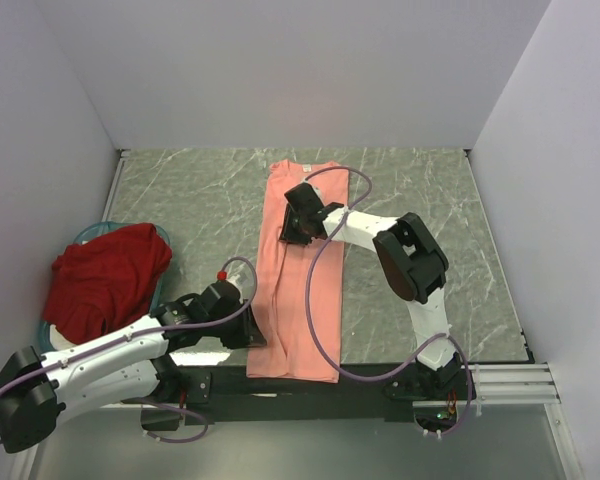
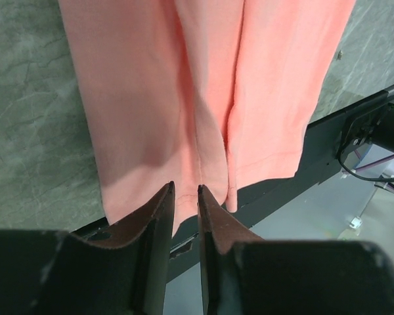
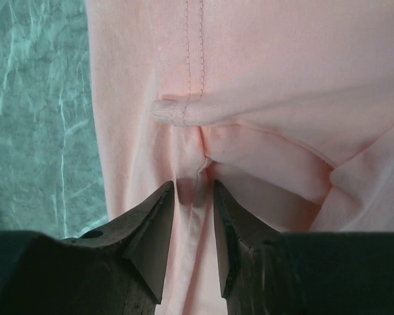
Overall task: Fold and stack the t-shirts
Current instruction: Fold the tshirt
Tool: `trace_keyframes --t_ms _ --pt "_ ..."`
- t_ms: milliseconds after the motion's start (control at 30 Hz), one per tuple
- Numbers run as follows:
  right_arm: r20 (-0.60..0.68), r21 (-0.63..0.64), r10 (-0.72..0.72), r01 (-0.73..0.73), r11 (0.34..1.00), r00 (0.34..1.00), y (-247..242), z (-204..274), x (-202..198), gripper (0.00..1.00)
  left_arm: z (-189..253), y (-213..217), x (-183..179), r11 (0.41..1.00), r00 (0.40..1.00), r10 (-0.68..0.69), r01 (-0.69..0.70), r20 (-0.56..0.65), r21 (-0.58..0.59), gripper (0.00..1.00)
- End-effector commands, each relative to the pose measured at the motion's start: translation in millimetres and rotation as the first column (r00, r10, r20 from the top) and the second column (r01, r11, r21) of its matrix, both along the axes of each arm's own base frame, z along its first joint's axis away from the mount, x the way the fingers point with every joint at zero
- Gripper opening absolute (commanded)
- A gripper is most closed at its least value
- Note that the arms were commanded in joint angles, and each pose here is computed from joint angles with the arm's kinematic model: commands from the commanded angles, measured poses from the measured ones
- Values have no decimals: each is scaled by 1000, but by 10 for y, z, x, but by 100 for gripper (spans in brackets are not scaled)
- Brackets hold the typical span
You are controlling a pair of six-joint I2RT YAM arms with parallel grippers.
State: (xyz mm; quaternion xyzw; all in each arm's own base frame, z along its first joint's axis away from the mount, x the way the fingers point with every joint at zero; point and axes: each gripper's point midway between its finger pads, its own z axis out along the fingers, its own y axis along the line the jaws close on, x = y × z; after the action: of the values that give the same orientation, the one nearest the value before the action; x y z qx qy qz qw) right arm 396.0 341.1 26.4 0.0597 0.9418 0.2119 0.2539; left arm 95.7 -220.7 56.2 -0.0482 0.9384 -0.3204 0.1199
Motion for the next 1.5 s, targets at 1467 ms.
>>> trace_keyframes --t_ms 1467 --pt "99 -99 -52 62 993 994 -431 419 211 0 169 -437 373 991 987 -117 107 115 86 43"
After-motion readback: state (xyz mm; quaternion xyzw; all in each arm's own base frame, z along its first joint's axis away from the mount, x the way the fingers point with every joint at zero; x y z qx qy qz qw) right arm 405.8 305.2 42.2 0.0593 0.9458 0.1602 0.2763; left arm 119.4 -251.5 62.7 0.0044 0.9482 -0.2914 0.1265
